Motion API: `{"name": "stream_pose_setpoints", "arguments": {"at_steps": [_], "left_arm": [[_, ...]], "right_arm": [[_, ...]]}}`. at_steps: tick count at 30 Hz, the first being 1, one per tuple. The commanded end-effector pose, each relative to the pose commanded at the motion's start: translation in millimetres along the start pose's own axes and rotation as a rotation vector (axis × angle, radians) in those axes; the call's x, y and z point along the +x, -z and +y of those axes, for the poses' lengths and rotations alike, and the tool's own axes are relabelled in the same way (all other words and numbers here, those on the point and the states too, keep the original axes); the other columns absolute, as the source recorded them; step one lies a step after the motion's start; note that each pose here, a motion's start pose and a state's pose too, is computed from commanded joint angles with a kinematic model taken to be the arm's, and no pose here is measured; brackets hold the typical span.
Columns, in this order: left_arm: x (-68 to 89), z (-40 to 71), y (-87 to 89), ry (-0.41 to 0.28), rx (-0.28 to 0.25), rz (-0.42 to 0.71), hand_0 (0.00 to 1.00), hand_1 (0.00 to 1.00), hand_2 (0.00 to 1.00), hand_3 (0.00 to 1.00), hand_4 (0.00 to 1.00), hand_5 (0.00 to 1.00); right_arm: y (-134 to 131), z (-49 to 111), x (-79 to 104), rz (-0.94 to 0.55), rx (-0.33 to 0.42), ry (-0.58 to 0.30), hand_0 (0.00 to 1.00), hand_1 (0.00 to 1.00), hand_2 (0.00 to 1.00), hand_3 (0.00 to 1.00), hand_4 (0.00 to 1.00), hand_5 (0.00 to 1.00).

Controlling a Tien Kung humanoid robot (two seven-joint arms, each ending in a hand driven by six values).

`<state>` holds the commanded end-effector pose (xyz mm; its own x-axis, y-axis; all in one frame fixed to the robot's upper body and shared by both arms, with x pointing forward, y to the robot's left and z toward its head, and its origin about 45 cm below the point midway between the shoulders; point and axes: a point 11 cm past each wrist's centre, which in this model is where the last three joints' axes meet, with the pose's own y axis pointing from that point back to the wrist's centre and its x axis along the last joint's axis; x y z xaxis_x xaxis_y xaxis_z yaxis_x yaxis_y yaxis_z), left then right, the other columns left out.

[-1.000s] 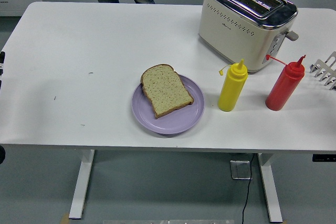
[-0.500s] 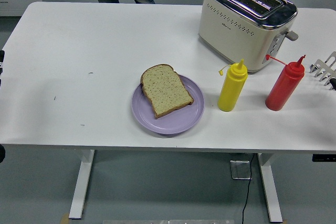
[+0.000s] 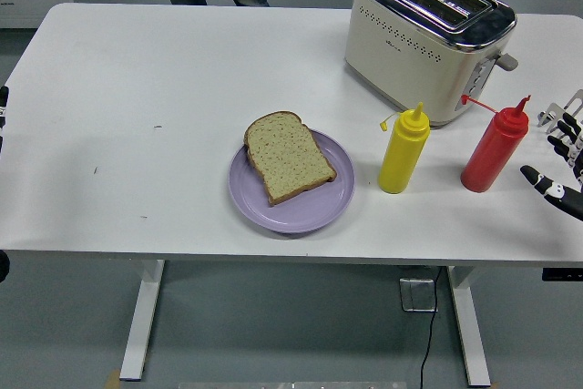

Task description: Pick up the cup,pour liquid into bread,place the cup on the desk

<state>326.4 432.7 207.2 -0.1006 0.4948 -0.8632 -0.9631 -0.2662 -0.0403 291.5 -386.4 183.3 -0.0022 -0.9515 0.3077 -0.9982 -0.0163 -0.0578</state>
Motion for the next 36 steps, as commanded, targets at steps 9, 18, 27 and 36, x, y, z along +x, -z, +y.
{"name": "stream_pose_setpoints", "arguments": {"at_steps": [9, 18, 27, 36], "left_arm": [[0.5, 0.1, -0.8, -0.002, -0.003, 0.002, 0.825, 0.819, 0.861, 0.822, 0.652, 0.998], [1.0, 0.3, -1.2, -0.003, -0.006, 0.003, 0.825, 0.818, 0.861, 0.821, 0.653, 0.998], [1.5, 0.3, -1.6, -0.005, -0.008, 0.005, 0.825, 0.818, 0.861, 0.821, 0.652, 0.998], [2.1, 0.6, -1.7, -0.006, -0.008, 0.005, 0.825, 0.817, 0.861, 0.821, 0.652, 0.998]], "right_arm": [[-8.4, -9.9, -17.1, 0.002, -0.012, 0.012, 0.985, 0.93, 0.998, 0.998, 0.928, 0.286], [-10.6, -22.2, -27.4, -0.013, -0.011, 0.012, 0.982, 0.918, 0.998, 0.998, 0.926, 0.282], [-14.0, -33.1, -38.6, -0.04, -0.012, 0.007, 0.962, 0.904, 0.972, 0.998, 0.917, 0.271], [-20.5, -37.0, -42.6, -0.068, -0.026, -0.012, 0.915, 0.86, 0.912, 0.996, 0.907, 0.269]]}}
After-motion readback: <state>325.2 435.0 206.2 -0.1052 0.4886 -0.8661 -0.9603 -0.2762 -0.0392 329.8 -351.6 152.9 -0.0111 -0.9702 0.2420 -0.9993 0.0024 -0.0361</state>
